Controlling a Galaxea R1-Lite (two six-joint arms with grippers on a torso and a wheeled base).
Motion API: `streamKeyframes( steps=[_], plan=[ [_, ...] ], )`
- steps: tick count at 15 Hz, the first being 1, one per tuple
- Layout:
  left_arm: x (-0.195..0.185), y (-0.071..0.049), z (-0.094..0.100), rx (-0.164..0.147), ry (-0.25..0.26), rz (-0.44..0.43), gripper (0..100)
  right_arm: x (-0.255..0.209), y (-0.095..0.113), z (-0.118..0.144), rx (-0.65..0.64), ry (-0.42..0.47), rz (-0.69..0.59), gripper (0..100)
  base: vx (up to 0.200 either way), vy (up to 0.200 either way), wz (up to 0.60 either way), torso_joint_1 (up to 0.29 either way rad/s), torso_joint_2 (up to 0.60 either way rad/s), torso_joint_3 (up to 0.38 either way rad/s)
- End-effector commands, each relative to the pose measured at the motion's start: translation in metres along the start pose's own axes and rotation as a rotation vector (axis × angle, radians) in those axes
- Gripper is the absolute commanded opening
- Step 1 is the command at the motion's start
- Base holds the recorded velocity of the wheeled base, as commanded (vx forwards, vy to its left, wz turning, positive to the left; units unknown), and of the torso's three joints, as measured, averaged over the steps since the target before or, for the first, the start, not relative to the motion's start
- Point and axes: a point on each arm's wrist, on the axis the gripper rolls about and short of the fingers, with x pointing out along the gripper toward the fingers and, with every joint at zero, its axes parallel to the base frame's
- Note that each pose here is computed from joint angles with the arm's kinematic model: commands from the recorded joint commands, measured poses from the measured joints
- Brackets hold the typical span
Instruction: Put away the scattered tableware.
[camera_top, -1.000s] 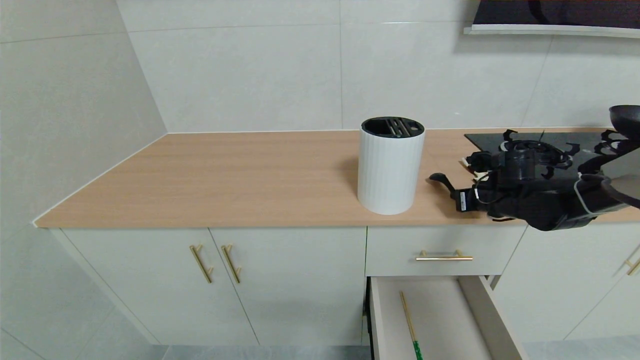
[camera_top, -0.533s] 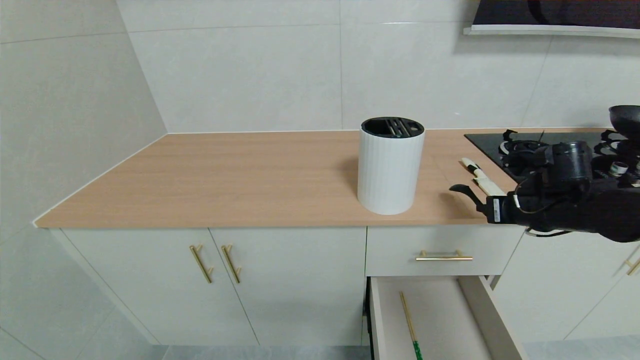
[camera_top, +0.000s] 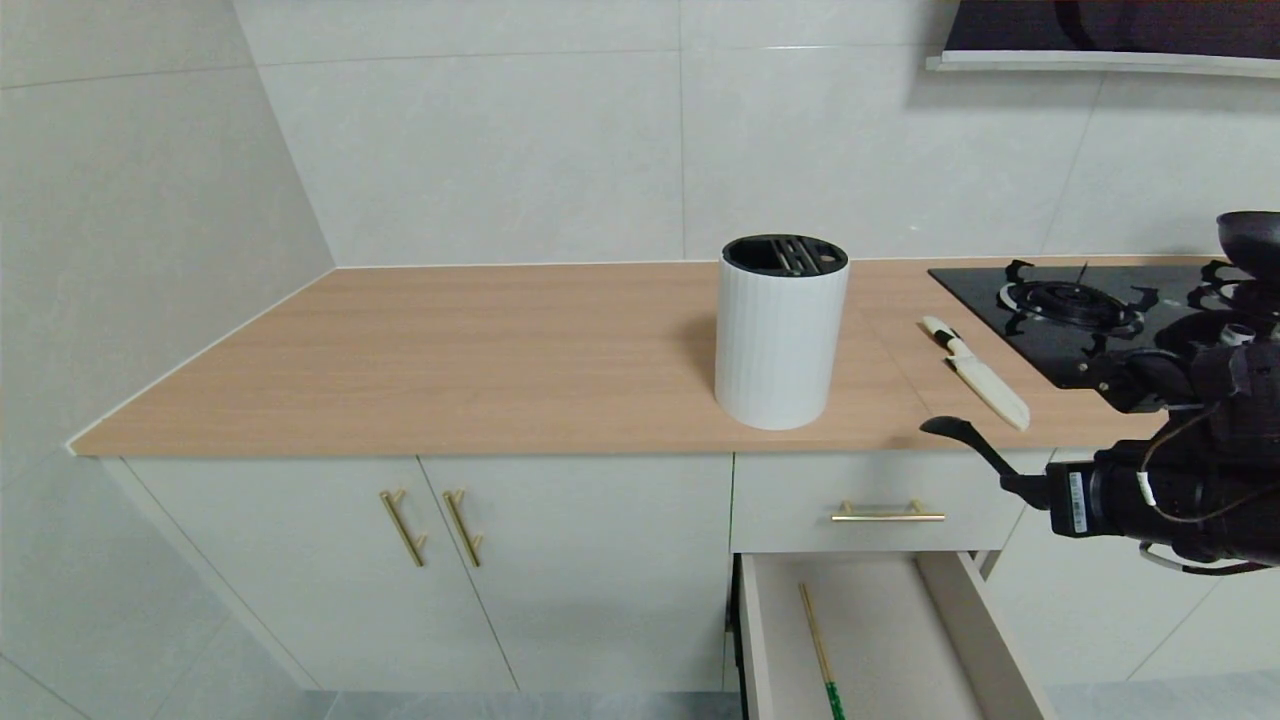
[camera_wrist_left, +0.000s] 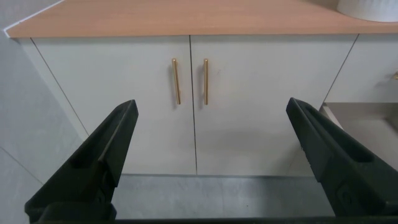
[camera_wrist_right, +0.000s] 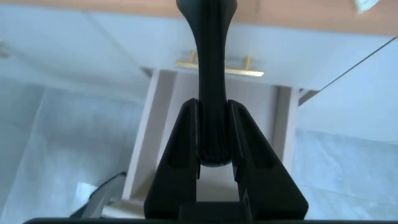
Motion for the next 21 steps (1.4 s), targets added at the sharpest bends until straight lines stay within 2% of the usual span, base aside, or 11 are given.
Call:
streamKeyframes(
  steps=[1, 9, 13, 18, 21],
  plan=[
    [0.0, 0.0, 0.0, -0.001, 0.001, 0.001, 100, -0.007, 0.003, -0.013, -0.009, 0.026, 0.009, 0, 0.0, 0.0, 0.0, 0.0, 0.0, 0.0],
    [0.0, 0.0, 0.0, -0.001, 0.001, 0.001, 100, -0.002, 0.002, -0.028, -0.01, 0.018, 0.012, 0, 0.0, 0.0, 0.0, 0.0, 0.0, 0.0],
    [0.0, 0.0, 0.0, 0.001, 0.001, 0.001, 100, 0.01, 0.001, -0.037, -0.026, 0.076, 0.013, 0, 0.0, 0.0, 0.0, 0.0, 0.0, 0.0],
    [0.0, 0.0, 0.0, -0.001, 0.001, 0.001, 100, 0.019, -0.001, -0.043, -0.03, 0.061, 0.01, 0, 0.0, 0.0, 0.0, 0.0, 0.0, 0.0],
    [0.0, 0.0, 0.0, -0.001, 0.001, 0.001, 100, 0.02, -0.001, -0.045, -0.029, 0.064, 0.01, 0, 0.0, 0.0, 0.0, -0.149, 0.32, 0.188]
  ],
)
